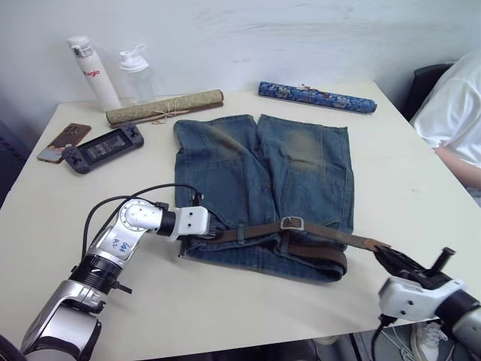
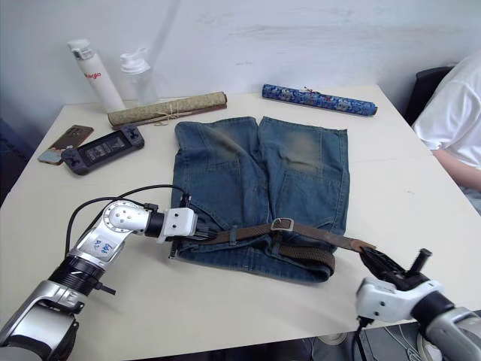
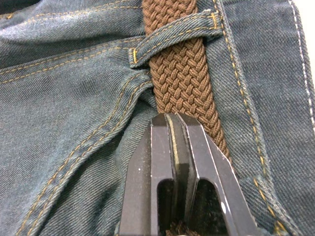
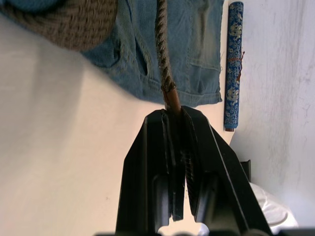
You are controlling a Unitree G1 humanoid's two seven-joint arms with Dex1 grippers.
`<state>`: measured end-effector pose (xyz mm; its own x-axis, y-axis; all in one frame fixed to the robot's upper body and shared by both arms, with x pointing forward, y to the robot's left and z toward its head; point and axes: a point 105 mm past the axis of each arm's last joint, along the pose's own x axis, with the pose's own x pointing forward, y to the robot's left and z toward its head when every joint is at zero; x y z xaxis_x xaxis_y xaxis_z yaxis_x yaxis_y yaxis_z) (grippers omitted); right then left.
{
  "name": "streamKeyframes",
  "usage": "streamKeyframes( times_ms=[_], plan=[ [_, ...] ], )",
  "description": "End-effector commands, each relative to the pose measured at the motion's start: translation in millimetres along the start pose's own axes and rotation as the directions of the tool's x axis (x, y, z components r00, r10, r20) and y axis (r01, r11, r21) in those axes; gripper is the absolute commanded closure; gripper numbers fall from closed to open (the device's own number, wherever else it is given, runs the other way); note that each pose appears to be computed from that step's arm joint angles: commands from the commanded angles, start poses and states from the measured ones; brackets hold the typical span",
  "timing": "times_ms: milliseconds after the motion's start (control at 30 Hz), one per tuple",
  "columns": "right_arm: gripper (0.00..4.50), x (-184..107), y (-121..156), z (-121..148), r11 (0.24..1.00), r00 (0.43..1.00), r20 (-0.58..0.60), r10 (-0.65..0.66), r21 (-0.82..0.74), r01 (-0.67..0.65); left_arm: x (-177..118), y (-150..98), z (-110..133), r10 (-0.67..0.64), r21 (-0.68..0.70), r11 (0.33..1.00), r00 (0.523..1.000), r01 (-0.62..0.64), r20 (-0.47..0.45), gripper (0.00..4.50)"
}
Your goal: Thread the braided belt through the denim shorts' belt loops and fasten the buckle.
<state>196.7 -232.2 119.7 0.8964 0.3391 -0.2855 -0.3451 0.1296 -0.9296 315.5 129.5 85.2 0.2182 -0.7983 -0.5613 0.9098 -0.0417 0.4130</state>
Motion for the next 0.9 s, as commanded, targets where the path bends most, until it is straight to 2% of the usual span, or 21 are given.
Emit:
streamKeyframes(
  times_ms=[33,300,367,433,600,633,733,900],
  plan=[
    [4.5,6,5,6,0.999,0.999,-0.014,0.041,0.012,-0.041,-15,-17,-51,-0.041,-0.142,0.99,0.98,0.013,-0.195,4.48],
    [4.5,19,6,10,0.992,0.998,-0.047,0.047,0.116,-0.041,-34,-12,-54,-0.006,-0.149,0.988,0.976,-0.027,-0.219,4.48],
    [3.65,20,4,12,0.988,0.998,-0.044,0.038,0.151,-0.031,-37,-11,-57,0.009,-0.154,0.987,0.974,-0.045,-0.227,4.5],
    [3.09,21,3,16,0.983,0.999,-0.031,0.035,0.183,-0.029,-38,-11,-56,0.02,-0.162,0.985,0.975,-0.057,-0.222,4.5],
    [0.68,19,-2,25,0.978,1.0,0.015,0.012,0.21,-0.015,-38,-8,-46,0.054,-0.172,0.981,0.984,-0.084,-0.172,4.5],
    [0.33,18,-5,37,0.971,0.997,0.07,0.015,0.235,-0.031,-39,-5,-41,0.095,-0.181,0.976,0.985,-0.121,-0.144,4.5],
    [0.33,21,-12,62,0.941,0.985,0.169,-0.021,0.337,-0.038,-45,6,-29,0.227,-0.236,0.943,0.972,-0.235,-0.061,4.5],
    [0.33,37,-13,94,0.824,0.963,0.255,-0.082,0.561,-0.078,-56,11,-11,0.371,-0.317,0.886,0.928,-0.339,0.044,4.5]
  ],
)
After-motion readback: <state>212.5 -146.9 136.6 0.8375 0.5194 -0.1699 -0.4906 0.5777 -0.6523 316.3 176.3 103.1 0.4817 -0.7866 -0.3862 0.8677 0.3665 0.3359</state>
